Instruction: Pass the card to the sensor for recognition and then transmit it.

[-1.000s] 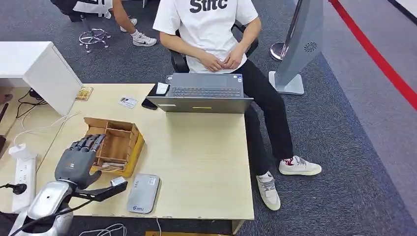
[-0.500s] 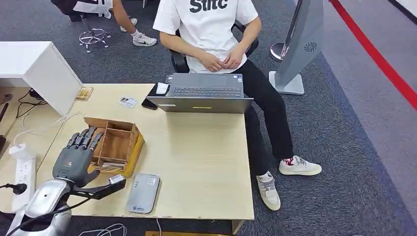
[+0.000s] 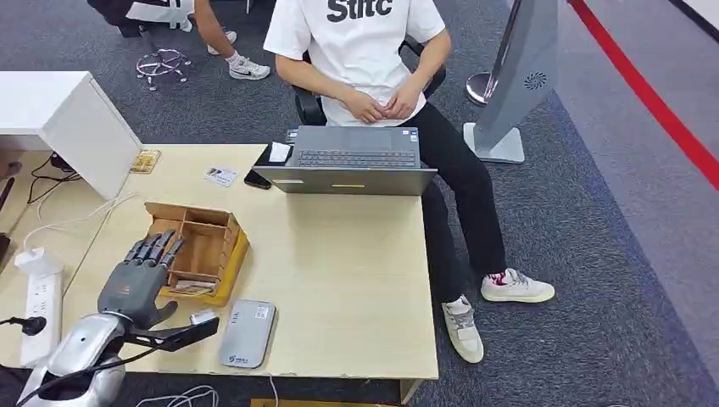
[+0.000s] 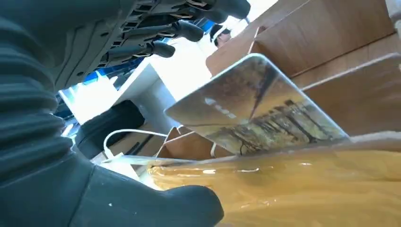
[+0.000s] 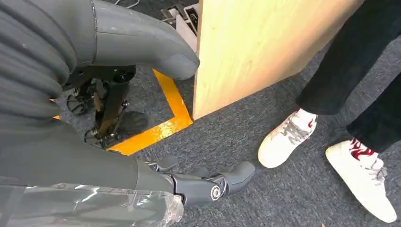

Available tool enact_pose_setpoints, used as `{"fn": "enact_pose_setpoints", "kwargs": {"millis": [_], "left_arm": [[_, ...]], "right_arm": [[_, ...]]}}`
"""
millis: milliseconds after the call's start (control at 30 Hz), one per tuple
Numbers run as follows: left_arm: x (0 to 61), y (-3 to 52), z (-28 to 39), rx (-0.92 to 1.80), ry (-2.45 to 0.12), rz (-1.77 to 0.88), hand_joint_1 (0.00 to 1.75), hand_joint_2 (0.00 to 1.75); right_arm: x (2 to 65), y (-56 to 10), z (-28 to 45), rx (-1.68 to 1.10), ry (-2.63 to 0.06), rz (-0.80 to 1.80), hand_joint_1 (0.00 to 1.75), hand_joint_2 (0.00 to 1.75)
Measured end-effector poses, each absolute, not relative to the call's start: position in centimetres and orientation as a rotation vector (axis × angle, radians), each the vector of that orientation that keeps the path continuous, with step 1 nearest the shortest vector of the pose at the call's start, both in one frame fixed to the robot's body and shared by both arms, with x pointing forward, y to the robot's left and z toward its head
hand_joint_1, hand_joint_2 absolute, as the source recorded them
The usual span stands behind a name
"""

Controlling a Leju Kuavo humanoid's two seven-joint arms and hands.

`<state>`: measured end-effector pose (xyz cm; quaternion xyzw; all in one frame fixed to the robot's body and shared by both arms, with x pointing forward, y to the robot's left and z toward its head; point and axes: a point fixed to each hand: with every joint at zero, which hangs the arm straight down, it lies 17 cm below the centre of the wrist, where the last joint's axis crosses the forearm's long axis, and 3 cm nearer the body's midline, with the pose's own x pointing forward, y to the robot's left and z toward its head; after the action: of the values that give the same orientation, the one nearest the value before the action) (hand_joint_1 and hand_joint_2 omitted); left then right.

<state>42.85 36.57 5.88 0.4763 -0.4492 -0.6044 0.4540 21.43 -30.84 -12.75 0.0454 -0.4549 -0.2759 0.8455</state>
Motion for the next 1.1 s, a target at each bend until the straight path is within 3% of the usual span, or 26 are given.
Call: {"fn": "enact_pose_setpoints", "kwargs": {"millis": [1000, 1033, 1100], "left_arm": [[42.8, 35.1, 5.6, 1.139, -1.156, -1.51, 0.0, 1.75], [42.8, 35.1, 5.6, 1.138, -1.157, -1.509, 1.75, 1.75], [42.8, 35.1, 5.7, 1.133, -1.163, -1.502, 1.75, 1.75]], "right_arm": [[21.4, -30.8, -12.8, 0.096, -0.959, -0.585, 0.0, 1.75], [21.4, -30.8, -12.8, 0.097, -0.959, -0.585, 0.0, 1.75], [21.4, -30.8, -12.8, 0.097, -0.959, -0.584, 0.0, 1.75]]}}
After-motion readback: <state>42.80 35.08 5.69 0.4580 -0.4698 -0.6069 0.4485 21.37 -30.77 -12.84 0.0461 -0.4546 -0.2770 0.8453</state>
